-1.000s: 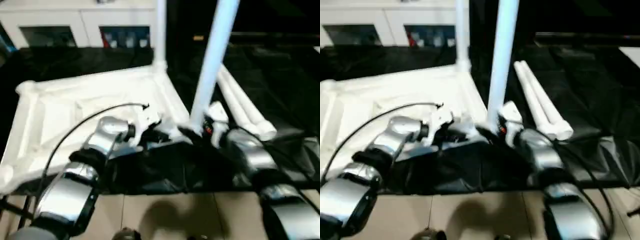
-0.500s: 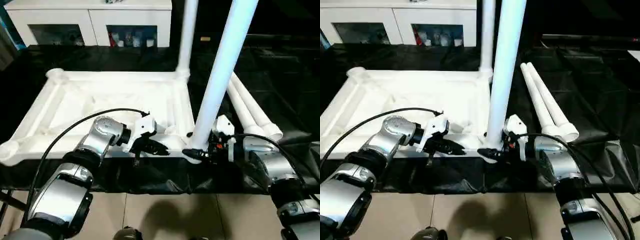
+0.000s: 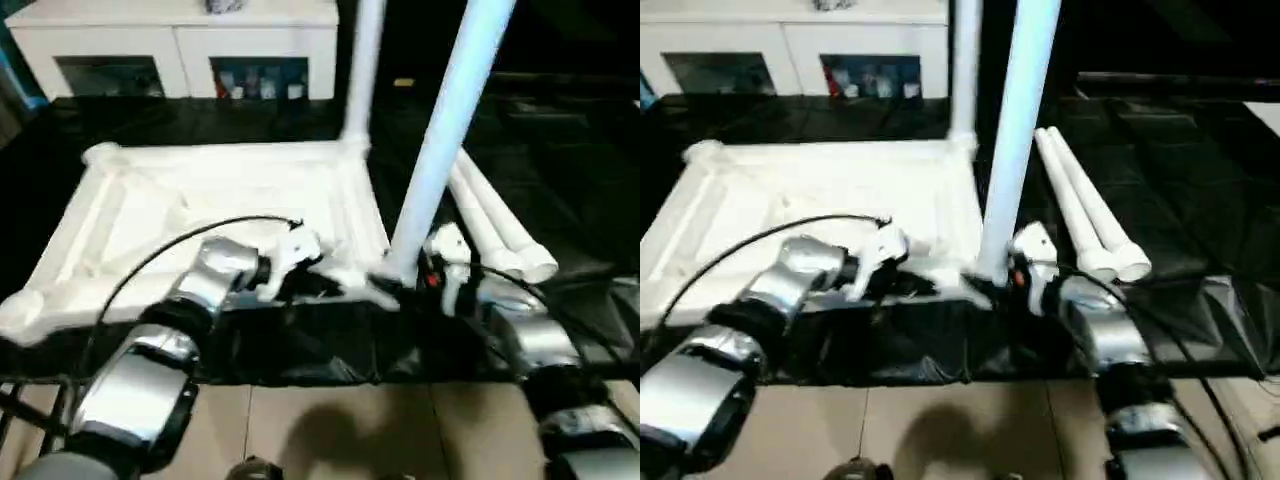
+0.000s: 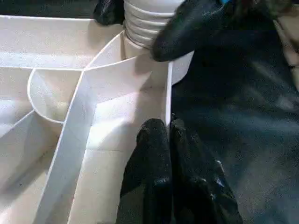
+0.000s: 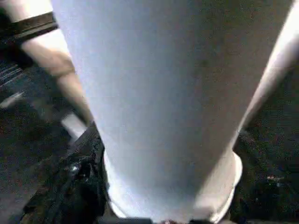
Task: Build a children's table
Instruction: Insert table leg to table base
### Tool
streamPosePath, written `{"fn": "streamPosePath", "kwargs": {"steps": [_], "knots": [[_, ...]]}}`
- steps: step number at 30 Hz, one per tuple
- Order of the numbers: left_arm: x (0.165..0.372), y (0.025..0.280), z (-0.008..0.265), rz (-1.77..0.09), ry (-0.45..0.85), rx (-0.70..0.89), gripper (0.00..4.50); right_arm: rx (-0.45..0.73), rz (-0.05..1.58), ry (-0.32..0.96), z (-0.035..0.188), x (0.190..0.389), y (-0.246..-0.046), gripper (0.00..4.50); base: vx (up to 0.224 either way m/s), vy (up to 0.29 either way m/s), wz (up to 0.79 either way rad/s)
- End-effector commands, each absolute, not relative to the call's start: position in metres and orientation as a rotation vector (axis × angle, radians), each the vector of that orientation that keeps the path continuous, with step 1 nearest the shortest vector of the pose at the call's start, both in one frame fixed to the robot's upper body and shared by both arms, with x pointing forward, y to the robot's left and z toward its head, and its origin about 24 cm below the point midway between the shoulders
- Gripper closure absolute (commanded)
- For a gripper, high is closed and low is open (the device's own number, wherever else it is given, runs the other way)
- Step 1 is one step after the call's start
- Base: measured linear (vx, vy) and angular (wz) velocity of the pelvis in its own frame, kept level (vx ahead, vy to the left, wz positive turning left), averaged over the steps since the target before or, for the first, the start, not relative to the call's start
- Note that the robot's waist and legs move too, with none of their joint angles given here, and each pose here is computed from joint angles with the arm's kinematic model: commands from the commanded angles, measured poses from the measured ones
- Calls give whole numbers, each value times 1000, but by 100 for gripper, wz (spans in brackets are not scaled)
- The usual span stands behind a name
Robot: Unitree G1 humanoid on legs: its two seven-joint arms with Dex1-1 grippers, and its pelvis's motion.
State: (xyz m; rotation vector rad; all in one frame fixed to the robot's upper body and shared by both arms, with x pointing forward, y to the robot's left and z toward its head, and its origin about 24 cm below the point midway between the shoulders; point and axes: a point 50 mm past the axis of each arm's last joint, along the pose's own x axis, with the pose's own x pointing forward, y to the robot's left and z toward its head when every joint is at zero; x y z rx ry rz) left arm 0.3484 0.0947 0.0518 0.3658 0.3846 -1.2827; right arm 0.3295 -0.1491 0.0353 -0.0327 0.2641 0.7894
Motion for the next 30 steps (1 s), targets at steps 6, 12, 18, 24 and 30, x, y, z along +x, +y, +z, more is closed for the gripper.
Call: {"fn": "streamPosePath", "kwargs": {"steps": [6, 12, 18, 24, 30], "knots": [[365, 61, 66, -1047, 309, 289, 450, 64, 488, 330, 19, 346, -114, 171, 0, 0, 0], [362, 49, 61, -1024, 309, 302, 450, 25, 457, 299, 20, 350, -94, 115, 0, 0, 0], [362, 56, 61, -1037, 309, 309, 450, 43, 483, 276, 25, 353, -96, 55, 0, 0, 0], [356, 68, 61, -1164, 292, 328, 450, -23, 600, 231, 34, 354, -112, 13, 0, 0, 0], [348, 84, 60, -1334, 316, 374, 450, -134, 854, 254, 37, 343, -131, 13, 0, 0, 0]]}}
